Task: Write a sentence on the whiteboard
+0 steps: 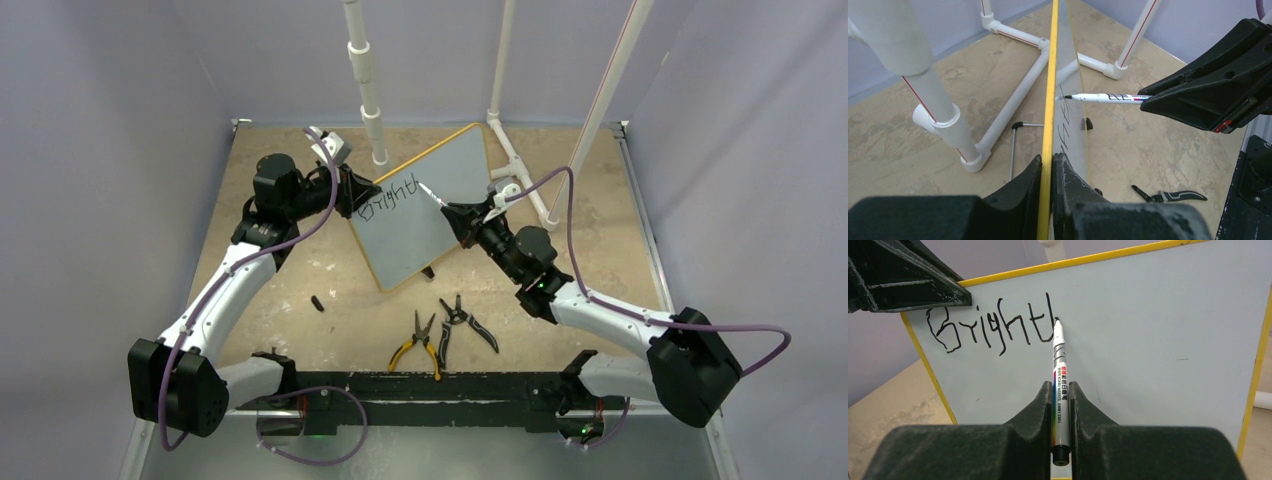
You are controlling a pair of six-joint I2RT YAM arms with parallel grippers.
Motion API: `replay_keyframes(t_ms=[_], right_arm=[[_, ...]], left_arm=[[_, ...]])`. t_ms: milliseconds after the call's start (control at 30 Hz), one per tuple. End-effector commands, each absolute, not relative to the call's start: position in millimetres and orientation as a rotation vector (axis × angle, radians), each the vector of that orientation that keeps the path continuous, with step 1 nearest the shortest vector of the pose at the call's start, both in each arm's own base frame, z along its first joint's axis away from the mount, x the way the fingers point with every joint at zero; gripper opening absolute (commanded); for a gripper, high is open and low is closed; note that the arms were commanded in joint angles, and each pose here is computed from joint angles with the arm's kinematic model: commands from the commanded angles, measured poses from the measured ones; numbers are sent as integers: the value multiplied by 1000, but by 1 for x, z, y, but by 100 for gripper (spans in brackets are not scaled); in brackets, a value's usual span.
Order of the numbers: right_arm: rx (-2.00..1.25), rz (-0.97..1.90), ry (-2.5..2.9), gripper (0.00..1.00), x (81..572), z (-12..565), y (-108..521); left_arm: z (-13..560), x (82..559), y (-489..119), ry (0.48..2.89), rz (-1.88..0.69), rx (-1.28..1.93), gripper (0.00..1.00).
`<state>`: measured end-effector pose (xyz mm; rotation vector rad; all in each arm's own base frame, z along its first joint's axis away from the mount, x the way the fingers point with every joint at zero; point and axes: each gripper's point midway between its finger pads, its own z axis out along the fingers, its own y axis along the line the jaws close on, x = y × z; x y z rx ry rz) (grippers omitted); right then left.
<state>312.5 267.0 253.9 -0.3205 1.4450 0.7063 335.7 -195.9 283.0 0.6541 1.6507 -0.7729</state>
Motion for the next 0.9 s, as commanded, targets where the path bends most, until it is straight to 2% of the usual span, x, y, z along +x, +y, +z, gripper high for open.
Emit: replay_keyframes(t_ms=[0, 867], right_arm=[[-275, 681, 1431, 0, 323, 266, 265], [-245, 649, 1521, 0, 319, 238, 254]], left_arm=[[282, 340, -191, 1640, -727, 653, 0], [283, 339, -191, 1637, -727, 655, 0]])
